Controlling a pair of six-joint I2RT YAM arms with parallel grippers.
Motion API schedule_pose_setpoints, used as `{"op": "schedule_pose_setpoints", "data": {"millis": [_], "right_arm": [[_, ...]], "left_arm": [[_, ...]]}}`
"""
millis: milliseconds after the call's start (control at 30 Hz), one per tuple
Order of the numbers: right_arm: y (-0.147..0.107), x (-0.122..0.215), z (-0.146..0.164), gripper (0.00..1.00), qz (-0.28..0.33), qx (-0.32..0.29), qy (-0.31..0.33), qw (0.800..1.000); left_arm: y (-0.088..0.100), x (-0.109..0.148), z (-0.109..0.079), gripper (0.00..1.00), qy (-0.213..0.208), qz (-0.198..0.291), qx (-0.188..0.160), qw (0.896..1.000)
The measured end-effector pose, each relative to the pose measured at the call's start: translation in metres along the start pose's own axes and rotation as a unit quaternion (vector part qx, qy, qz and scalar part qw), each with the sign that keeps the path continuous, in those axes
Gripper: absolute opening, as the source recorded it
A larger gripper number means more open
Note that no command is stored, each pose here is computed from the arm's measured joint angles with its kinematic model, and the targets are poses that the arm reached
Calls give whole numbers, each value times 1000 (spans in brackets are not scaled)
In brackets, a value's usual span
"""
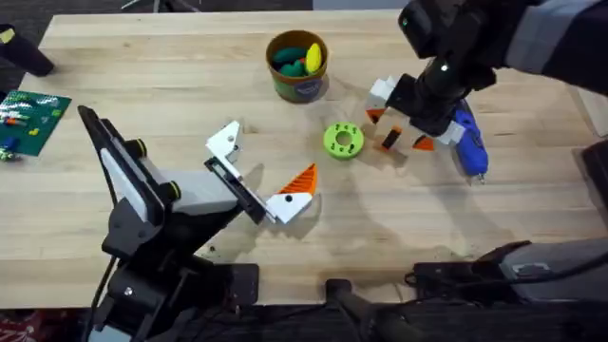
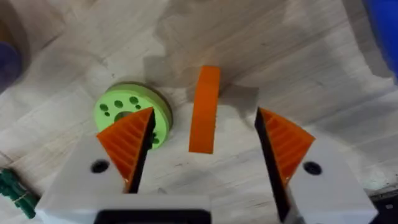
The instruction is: Pick up the gripper from the table and insert it into the empty holder that is missing its gripper. Then pick up a screw, insert it into the mounting hole, and use the screwdriver to tighten it. Finally, clean up the table by picking up the vegetable and placing it into the bucket.
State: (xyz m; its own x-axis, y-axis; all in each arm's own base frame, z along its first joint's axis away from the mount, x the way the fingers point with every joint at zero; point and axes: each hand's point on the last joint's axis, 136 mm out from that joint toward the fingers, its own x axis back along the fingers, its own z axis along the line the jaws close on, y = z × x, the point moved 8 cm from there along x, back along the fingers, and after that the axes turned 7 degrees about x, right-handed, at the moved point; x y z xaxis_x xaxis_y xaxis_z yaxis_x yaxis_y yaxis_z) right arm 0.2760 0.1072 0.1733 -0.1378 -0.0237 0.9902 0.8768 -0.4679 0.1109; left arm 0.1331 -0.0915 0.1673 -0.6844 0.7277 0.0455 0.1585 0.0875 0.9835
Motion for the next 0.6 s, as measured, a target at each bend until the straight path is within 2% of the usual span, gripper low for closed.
{"op": "schedule_pose_setpoints", "data": {"millis": [67,100,200,367,600], "right_arm": [[-1,-4,1,906,10,-2,0,1000],[-2,-5,4,756,20,-6,9,1000],[-3,-5,4,687,24,-6,13,1000],[-3,-5,5,588,25,-7,14,1000],[-2,-13,5,527,32,-7,3,999]], "left_arm": [[0,0,0,983,0,0,0,1000],[0,0,0,983,0,0,0,1000],[0,0,0,983,0,0,0,1000],[0,0,0,983,0,0,0,1000],[0,0,0,983,0,0,0,1000]]}}
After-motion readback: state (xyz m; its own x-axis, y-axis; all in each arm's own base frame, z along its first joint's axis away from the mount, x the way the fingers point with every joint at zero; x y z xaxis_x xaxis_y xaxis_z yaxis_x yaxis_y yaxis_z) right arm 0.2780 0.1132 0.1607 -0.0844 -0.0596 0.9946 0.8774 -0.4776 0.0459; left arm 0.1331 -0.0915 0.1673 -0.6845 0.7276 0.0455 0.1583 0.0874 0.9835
